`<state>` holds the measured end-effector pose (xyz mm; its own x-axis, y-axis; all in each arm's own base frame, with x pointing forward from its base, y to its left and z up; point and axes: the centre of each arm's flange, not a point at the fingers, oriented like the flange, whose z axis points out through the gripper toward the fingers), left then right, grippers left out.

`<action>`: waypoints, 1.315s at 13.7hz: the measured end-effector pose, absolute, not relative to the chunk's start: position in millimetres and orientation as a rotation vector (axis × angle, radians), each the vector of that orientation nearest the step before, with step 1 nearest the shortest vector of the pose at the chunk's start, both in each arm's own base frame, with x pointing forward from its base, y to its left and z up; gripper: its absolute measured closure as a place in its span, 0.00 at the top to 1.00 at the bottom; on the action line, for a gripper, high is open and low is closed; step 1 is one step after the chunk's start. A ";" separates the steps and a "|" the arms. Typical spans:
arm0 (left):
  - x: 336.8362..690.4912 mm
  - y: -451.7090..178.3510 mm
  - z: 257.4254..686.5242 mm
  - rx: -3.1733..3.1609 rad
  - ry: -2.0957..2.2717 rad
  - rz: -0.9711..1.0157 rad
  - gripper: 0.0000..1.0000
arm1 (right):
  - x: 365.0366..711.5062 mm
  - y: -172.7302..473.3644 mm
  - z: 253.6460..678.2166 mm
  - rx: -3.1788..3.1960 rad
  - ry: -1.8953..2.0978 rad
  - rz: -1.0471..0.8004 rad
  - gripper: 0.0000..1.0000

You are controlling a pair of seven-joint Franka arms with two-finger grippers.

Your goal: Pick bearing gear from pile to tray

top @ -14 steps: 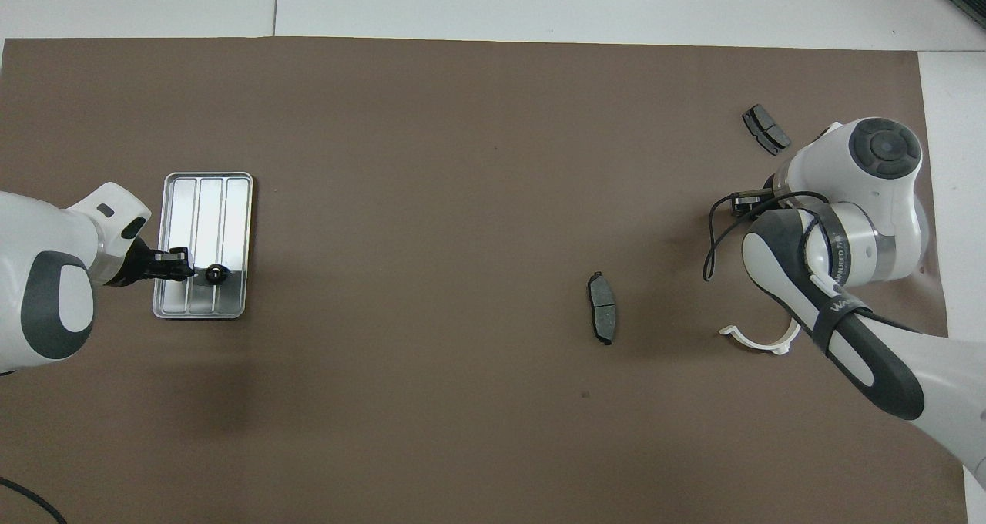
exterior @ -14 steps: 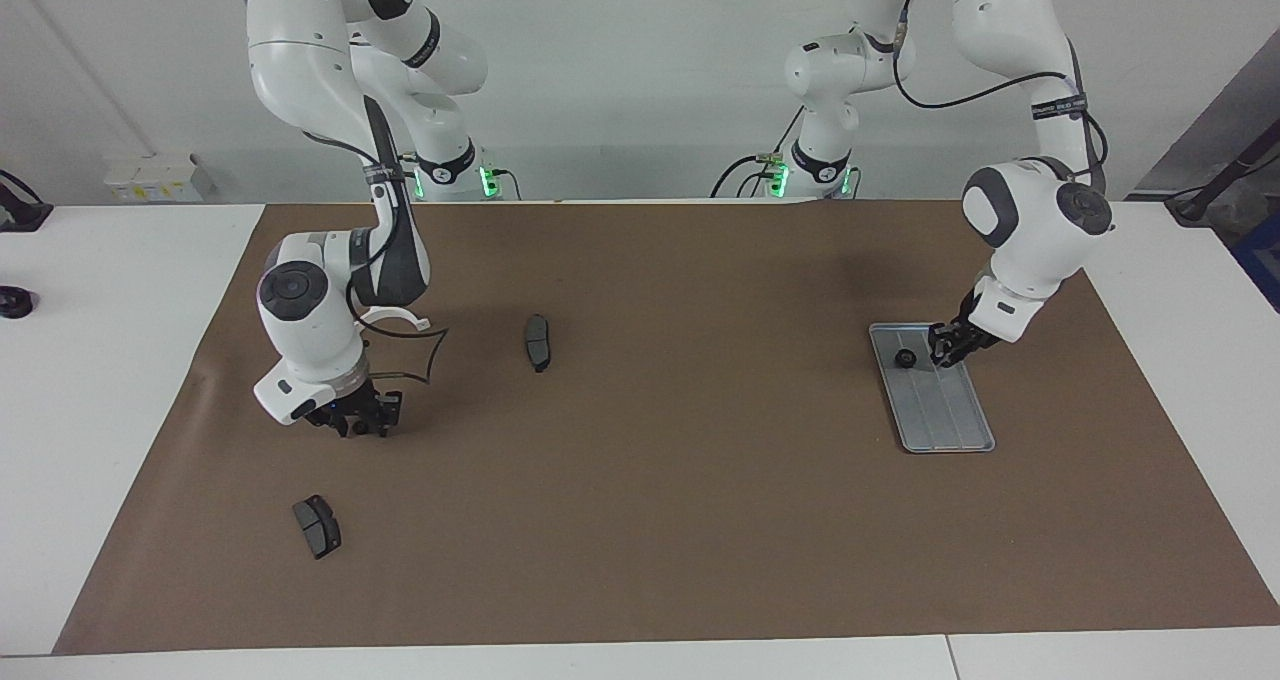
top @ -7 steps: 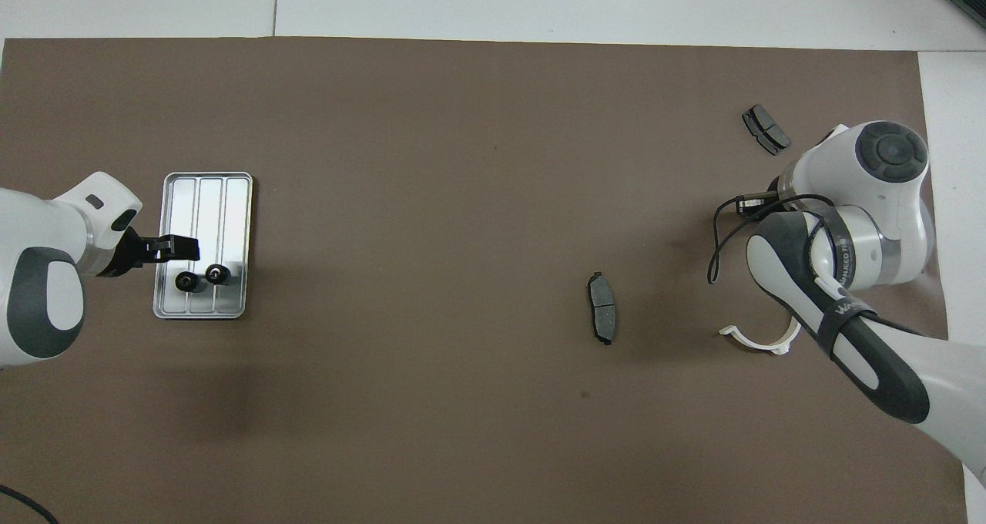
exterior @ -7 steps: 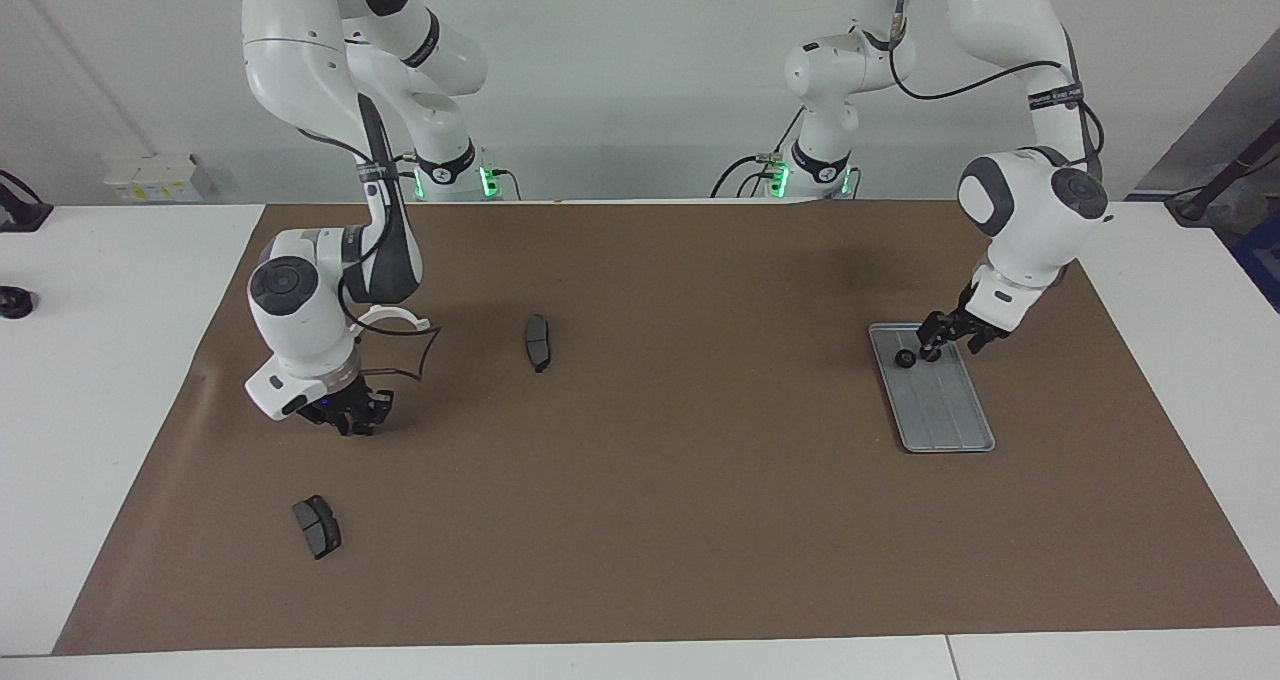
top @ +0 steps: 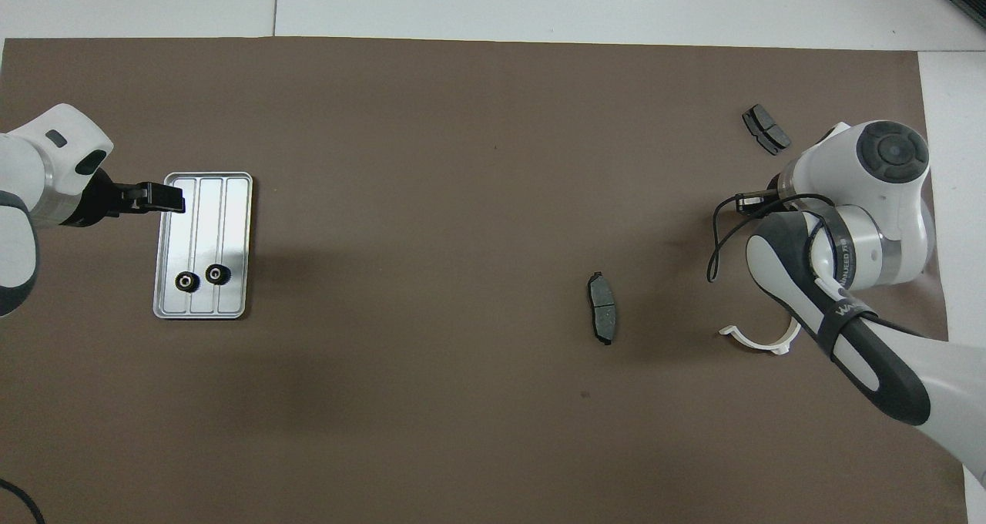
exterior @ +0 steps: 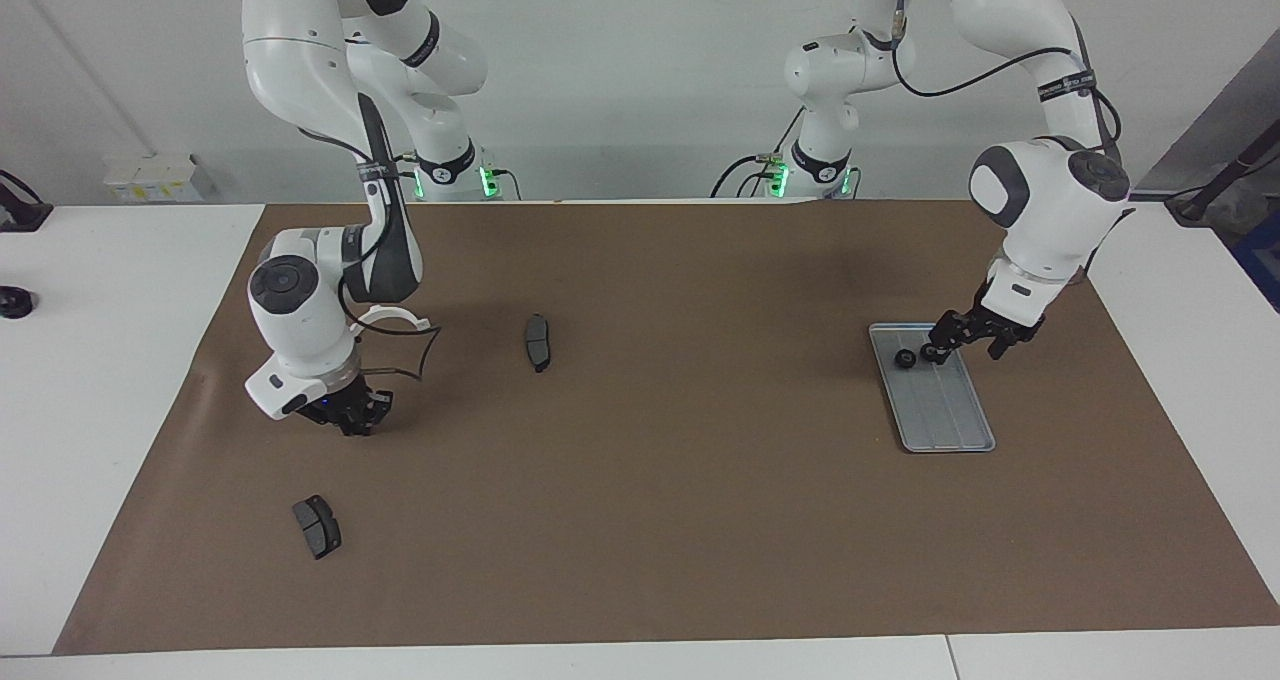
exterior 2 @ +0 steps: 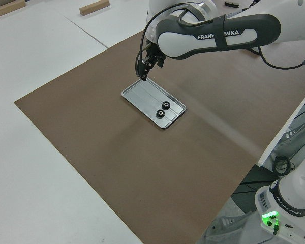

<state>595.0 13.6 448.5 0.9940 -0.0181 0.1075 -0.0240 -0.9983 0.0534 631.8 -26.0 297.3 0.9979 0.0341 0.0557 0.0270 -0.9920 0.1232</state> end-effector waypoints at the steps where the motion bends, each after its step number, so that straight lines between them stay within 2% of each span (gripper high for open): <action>1: 597.5 5.1 458.8 3.080 -0.056 0.165 1.00 | 634.2 -20.9 302.9 3.019 0.058 0.114 0.24; 6: 601.1 -34.8 498.0 3.072 -0.165 0.129 1.00 | 653.8 51.8 336.9 3.045 0.225 0.403 0.24; 10: 594.7 -74.4 510.9 3.127 -0.318 0.066 1.00 | 653.9 143.0 358.7 3.063 0.326 0.566 0.24; 14: 595.4 -84.7 506.9 3.136 -0.346 0.055 1.00 | 641.9 258.7 394.5 3.118 0.351 0.700 0.24; 18: 596.7 -80.5 505.2 3.140 -0.316 0.053 1.00 | 606.3 366.0 412.8 3.190 0.390 0.762 0.24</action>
